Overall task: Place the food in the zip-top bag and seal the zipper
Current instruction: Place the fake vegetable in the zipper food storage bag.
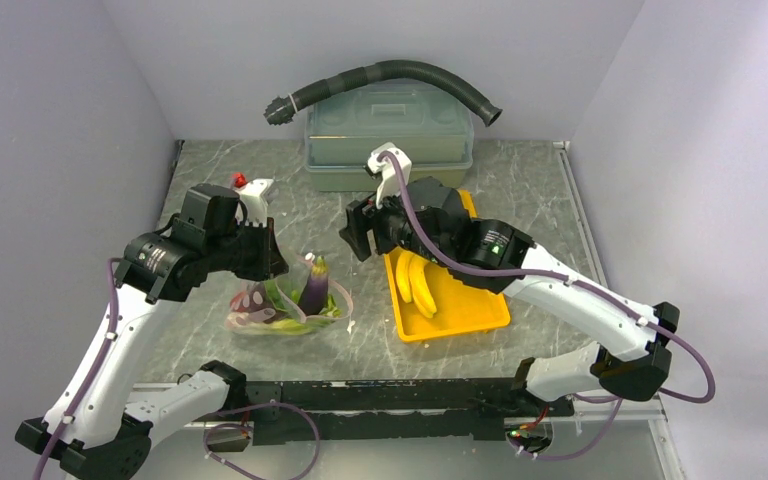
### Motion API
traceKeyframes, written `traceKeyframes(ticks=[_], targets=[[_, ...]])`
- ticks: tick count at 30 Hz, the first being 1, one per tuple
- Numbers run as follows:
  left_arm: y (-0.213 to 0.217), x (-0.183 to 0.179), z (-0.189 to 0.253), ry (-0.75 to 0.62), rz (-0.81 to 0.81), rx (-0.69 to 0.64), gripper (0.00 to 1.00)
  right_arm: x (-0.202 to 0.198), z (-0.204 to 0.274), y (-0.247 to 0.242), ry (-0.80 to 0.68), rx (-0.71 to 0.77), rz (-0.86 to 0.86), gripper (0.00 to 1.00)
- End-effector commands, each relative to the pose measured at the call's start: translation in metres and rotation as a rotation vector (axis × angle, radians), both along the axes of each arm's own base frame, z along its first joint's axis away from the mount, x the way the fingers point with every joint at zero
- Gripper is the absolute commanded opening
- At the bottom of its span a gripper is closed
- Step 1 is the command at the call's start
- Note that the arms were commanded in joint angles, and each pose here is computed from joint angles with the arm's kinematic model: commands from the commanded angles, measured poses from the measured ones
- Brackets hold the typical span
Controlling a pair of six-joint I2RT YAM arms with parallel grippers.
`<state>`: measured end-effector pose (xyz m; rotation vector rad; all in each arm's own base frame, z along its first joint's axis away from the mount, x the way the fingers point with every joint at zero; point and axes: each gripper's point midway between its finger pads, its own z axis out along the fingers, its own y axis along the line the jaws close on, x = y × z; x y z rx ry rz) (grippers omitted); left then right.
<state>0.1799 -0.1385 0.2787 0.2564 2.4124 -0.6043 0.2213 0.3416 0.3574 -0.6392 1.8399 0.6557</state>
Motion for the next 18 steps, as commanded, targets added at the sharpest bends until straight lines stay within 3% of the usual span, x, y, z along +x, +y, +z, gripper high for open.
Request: traceKeyframes(ticks=[1,8,18], targets=[[-0.006,0.004,0.008,-0.045,-0.023,-0.030,0.00,-0.013,0.005,0.012,0.034,0.021,0.086,0.71],[-0.005,0.004,0.007,-0.043,-0.021,-0.027,0.00,-0.037,-0.006,0.049,0.116,0.038,0.275,0.71],[-0.004,0.002,0.009,-0.049,-0.023,-0.026,0.00,-0.052,-0.028,0.080,0.188,-0.001,0.373,0.70]])
